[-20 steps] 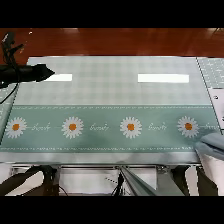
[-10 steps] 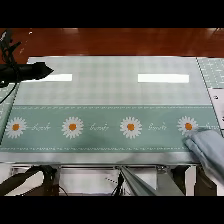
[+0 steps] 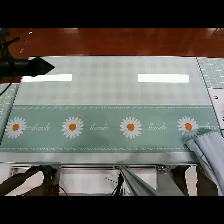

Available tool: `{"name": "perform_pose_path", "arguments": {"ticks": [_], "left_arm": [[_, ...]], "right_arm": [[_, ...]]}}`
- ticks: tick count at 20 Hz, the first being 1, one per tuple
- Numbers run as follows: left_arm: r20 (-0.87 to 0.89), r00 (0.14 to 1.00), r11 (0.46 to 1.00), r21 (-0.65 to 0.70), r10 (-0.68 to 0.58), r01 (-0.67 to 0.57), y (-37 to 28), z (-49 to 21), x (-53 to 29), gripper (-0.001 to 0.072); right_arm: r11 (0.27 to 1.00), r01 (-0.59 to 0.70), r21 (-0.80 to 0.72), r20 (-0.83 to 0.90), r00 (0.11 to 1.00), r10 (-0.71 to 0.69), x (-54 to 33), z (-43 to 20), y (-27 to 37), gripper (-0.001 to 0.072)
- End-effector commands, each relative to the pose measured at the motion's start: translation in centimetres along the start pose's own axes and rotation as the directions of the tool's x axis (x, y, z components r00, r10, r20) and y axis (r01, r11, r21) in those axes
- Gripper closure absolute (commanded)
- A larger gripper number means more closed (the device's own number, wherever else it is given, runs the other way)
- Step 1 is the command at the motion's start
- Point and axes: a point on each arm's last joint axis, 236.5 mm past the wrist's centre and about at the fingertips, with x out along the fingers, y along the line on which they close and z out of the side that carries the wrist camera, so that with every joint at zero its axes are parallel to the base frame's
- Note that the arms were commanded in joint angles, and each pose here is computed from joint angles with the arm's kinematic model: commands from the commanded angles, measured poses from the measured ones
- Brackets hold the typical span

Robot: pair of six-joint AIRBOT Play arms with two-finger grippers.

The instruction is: Fold the shirts.

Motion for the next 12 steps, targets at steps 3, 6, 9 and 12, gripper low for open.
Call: {"name": "perform_pose_path", "arguments": {"ticks": [3,6,9,12], "left_arm": [[-0.046,0.994,0.978,0.182,-0.095,0.102,-6.8,1.3,-1.4,0.0047],[-0.156,0.981,0.955,0.288,0.113,-0.064,-7.1,-1.9,0.7,0.0048],[-0.192,0.907,0.895,0.329,0.374,-0.300,-5.0,-4.0,1.5,0.0048],[-0.278,0.872,0.901,0.288,0.403,-0.325,-5.0,-6.4,2.2,0.0048]], "right_arm": [[0.638,-0.769,-0.052,0.189,0.619,0.762,-2.6,10.1,21.9,0.0140],[0.558,-0.799,-0.225,-0.030,0.578,0.815,-0.9,6.3,30.2,0.0140],[0.505,-0.751,-0.427,-0.219,0.627,0.747,0.6,0.6,35.7,0.0107],[0.465,-0.617,-0.635,-0.238,0.729,0.642,1.8,-1.9,37.0,0.0107]]}}
